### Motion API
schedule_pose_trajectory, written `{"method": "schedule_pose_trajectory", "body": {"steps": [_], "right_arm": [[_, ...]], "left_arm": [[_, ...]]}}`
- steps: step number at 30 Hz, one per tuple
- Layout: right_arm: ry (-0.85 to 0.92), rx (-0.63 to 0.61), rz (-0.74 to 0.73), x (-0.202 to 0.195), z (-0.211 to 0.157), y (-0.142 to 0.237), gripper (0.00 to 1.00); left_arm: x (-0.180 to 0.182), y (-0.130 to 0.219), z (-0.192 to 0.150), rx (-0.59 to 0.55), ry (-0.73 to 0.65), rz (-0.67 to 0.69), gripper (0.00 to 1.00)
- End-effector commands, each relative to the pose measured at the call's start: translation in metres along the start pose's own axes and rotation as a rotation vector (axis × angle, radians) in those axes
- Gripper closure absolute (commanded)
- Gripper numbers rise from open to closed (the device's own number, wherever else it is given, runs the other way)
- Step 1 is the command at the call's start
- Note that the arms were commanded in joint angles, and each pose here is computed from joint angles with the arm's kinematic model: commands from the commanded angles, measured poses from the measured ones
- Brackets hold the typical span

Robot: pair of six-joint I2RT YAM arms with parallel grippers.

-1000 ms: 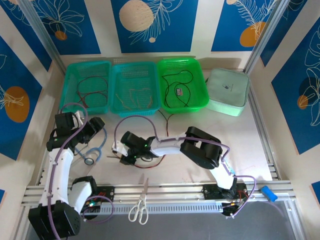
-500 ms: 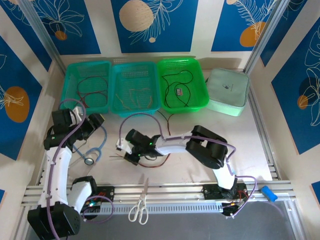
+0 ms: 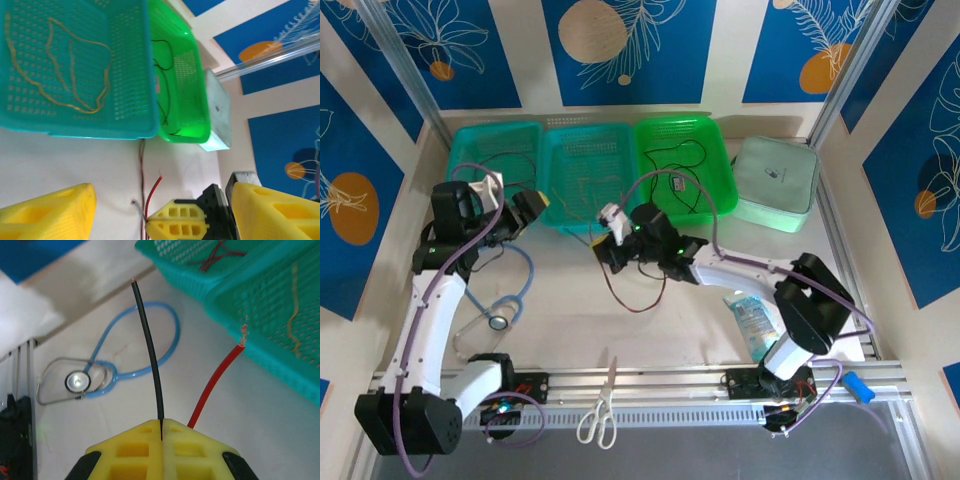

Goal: Untangle the cables

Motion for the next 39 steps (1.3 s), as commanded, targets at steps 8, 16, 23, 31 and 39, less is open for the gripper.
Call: {"method": "schedule_pose_trajectory", "body": {"steps": [8,16,23,31,39], "right_arm": [[-0.301,-0.282,0.213,-0.033,0.054,0.072,1.0],[-0.328,-0.312,0.267,-0.035,0.079,0.085,1.0],[-0.33,-0.39,0.314,-0.031,0.11,0.101,1.0],[-0.326,-0.424,0.336,-0.027,0.124,0.117,1.0],[-0.326,-0.408,0.375,-0.023,0.13,0.118,1.0]], "left_arm": [[-0.054,-0.021,0.007,0.047,-0.065,-0.218,0.29],[-0.063,-0.05,-0.021,0.11,-0.186,-0.283,0.31],[-0.084,-0.082,-0.041,0.212,-0.158,-0.436,0.36],[-0.115,-0.087,-0.038,0.245,-0.135,-0.613,0.37],[-0.122,-0.094,-0.049,0.311,-0.13,-0.649,0.41]]}}
Point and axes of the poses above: each hand's point on the last joint's axis, 136 mm out from that joint toward the fingers, its own y axis back along the fingers, its own x axis along the line the jaws close on, z = x × y, the point moved 4 cm from there along y, back along the fingers, and after that the axes turned 9 degrees about y, right-handed, at the moved point
